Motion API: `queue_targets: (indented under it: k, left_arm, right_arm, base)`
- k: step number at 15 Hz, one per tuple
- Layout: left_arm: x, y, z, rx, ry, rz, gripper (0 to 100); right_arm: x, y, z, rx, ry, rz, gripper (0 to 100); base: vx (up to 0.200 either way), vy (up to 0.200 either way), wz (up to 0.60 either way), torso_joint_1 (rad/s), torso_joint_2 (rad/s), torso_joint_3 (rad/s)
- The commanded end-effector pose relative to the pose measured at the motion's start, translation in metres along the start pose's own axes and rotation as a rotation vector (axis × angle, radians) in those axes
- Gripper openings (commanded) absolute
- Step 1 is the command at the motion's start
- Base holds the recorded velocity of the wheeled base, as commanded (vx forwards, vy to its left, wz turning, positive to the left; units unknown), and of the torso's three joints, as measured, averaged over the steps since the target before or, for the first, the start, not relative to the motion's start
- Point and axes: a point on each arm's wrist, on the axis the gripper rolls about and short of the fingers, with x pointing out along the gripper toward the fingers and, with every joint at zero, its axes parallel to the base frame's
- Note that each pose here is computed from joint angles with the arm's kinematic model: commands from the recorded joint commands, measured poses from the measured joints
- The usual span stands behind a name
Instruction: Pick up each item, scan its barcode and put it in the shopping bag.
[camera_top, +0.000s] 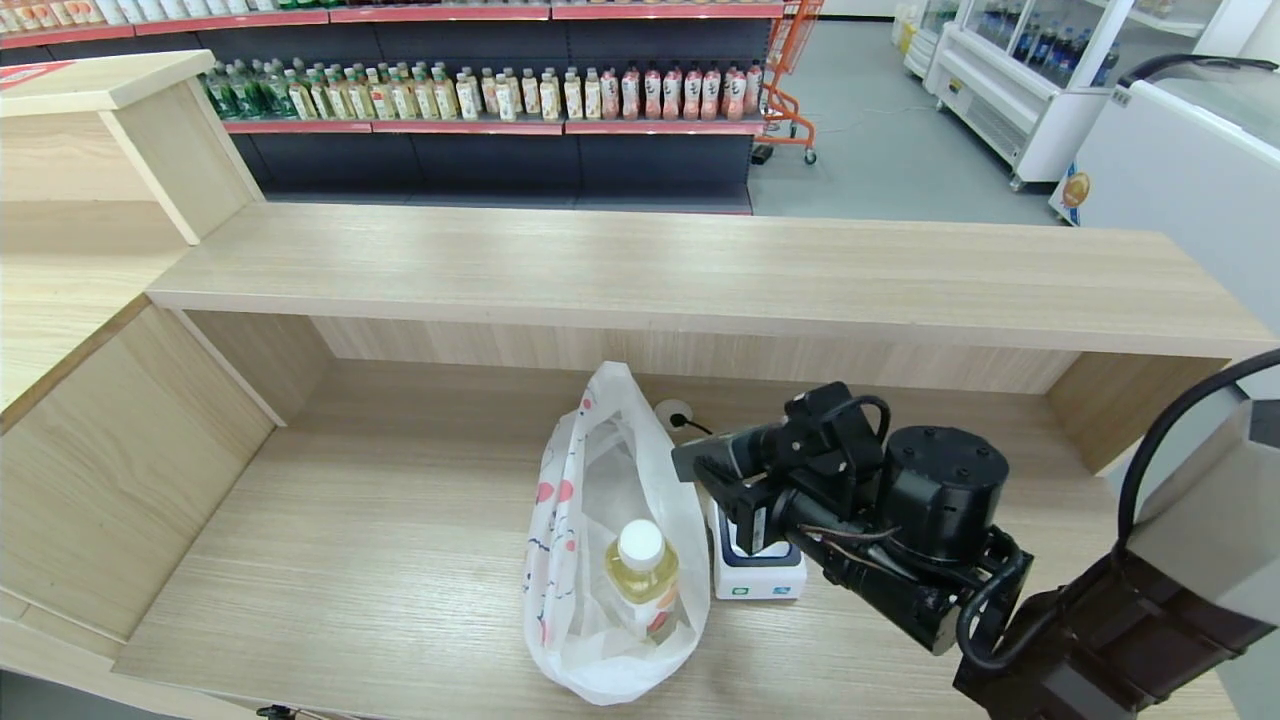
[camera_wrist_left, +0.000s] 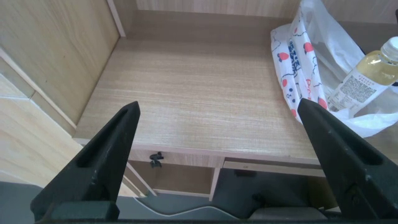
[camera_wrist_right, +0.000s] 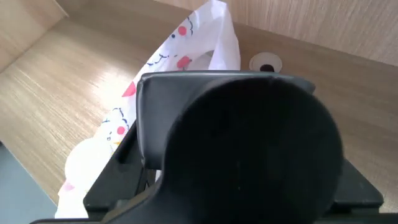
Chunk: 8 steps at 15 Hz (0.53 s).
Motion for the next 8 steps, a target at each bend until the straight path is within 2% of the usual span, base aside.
queue_targets:
  k: [1,8]
  left_arm:
    - [0.0,0.0,0.0,0.0,-0.001,0.0,100]
    - [0.0,0.0,0.0,0.001,-0.001,0.0,100]
  right_arm:
    - [0.0038,0.0013,-0.0099,-0.014,0.028,-0.001,0]
    - [0.0017,0.0011,-0.0088,-0.02,0.027,-0.017,0]
  base:
    - [0.0,0.0,0.0,0.0,0.0,0.0]
    - [0.0,0.0,0.0,0.0,0.0,0.0]
